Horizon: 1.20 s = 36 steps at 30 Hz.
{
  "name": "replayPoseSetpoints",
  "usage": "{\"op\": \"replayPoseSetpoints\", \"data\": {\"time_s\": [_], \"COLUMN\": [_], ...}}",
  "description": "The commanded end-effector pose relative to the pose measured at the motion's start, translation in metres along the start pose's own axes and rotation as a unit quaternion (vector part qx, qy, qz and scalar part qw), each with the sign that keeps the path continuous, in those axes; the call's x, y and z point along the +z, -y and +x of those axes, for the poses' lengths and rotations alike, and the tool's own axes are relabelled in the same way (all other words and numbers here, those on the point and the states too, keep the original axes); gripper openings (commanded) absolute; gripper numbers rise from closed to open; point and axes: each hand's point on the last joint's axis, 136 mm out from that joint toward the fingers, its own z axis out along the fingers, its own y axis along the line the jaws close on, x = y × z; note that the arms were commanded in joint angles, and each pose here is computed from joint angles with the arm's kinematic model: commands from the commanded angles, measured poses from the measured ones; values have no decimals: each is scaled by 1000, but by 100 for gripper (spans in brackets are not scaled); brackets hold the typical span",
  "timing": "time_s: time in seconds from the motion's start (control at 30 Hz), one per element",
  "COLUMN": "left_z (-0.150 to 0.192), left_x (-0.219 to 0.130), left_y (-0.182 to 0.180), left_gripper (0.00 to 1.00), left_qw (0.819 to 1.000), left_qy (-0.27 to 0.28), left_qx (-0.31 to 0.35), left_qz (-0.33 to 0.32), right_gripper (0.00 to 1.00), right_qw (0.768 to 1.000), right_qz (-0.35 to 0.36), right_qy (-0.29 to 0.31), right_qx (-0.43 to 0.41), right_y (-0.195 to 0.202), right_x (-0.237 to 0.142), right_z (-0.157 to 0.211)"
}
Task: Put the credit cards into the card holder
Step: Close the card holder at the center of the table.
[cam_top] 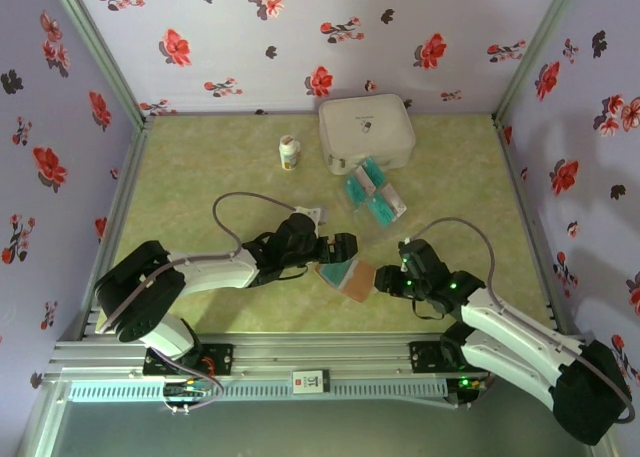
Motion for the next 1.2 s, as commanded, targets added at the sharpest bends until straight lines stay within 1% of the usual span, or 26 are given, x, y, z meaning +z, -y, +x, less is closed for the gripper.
{"op": "replayPoseSetpoints", "data": {"time_s": [0.0, 0.07, 0.13, 0.27, 0.4, 0.57, 0.87, 1.03, 1.17], "left_z": [-9, -9, -10, -10, -10, -11, -8, -3, 1], "left_x": [0, 0, -1, -3, -8, -18, -29, -26, -23], "left_y": [8, 8, 9, 9, 8, 7, 0, -7, -15], "left_gripper": [100, 100, 100, 100, 100, 100, 100, 100, 100], "left_qw": [1000, 1000, 1000, 1000, 1000, 999, 999, 999, 999], "left_qy": [14, 15, 16, 16, 19, 26, 34, 35, 36], "left_qx": [13, 14, 15, 17, 19, 19, 14, 5, -4], "left_qz": [4, 4, 4, 5, 4, 3, -2, -4, -11], "right_gripper": [41, 39, 32, 13, 1, 0, 0, 0, 0], "right_qw": [1000, 1000, 1000, 1000, 1000, 999, 998, 998, 999], "right_qz": [-2, 3, 9, 3, -10, -25, -53, -53, -44], "right_qy": [-2, -6, -9, -1, 13, 22, 11, 8, 6], "right_qx": [3, 1, 2, 6, 4, -2, -13, -15, -8], "right_y": [-4, -2, 0, -1, -11, -29, -64, -70, -62], "right_x": [7, 10, 13, 16, 20, 30, 61, 74, 80], "right_z": [3, 5, 7, 4, -7, -22, -46, -52, -51]}}
